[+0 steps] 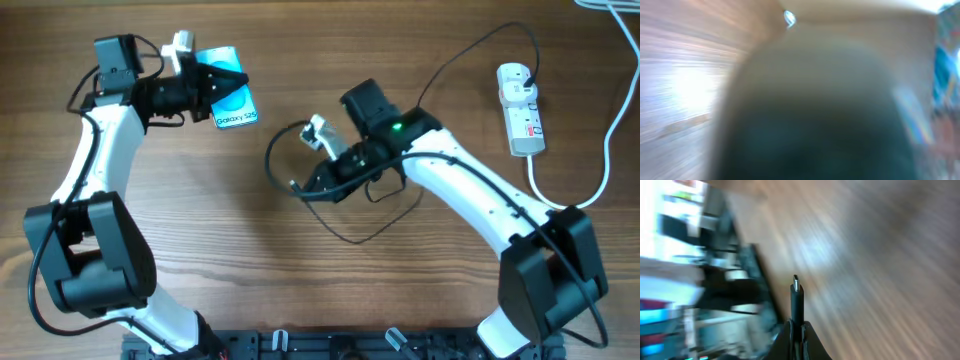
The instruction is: Plug charger to phone and switch on socket
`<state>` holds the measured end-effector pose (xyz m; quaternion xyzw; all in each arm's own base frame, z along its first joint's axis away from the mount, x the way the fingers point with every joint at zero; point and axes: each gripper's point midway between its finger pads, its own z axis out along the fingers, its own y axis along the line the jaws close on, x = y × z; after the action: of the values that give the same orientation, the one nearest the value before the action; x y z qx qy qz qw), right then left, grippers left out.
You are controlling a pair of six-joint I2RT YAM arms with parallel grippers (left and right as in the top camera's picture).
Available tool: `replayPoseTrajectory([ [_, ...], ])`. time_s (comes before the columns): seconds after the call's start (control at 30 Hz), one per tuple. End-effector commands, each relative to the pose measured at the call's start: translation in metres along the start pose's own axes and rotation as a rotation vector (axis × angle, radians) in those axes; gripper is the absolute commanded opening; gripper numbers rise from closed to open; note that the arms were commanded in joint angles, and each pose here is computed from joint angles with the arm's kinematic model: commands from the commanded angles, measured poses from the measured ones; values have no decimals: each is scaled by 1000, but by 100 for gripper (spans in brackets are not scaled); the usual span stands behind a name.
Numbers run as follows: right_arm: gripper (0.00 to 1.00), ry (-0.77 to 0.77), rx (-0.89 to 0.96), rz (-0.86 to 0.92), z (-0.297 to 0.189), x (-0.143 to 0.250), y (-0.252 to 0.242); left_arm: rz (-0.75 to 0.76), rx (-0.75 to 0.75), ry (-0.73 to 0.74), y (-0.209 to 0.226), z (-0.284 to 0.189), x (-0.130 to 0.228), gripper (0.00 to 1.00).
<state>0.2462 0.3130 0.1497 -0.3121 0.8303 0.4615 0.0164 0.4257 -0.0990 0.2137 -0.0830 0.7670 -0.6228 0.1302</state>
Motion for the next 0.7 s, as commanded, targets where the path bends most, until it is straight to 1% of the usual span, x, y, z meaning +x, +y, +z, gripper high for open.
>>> replayPoseTrajectory([
  [0.0,4,-73,-340,-55,-26,-13,53,170,206,159,-45,15,26,4],
  [0.1,4,-116,-411,-59,-42,-20,56,211,237,217,-54,30,38,4],
  [0.13,4,-126,-410,-58,-45,-22,54,220,242,226,-55,33,40,4],
  [0.2,4,-148,-409,-61,-51,-26,49,233,247,234,-57,36,42,4],
  [0.27,4,-169,-470,-97,-59,-30,58,230,247,237,-57,37,43,4],
  [0.3,4,-172,-471,-96,-60,-32,58,226,247,242,-58,38,44,4],
  [0.37,4,-179,-471,-97,-61,-37,58,166,221,243,-56,42,44,4],
  [0.4,4,-182,-473,-87,-62,-41,59,87,161,215,-48,48,38,4],
  [0.5,4,-182,-474,-71,-62,-44,59,-38,49,145,-33,59,27,4],
  [0.57,4,-182,-465,-60,-62,-45,58,-45,46,141,-37,66,26,4],
  [0.67,4,-176,-436,25,-60,-49,52,0,43,121,-41,72,22,4],
])
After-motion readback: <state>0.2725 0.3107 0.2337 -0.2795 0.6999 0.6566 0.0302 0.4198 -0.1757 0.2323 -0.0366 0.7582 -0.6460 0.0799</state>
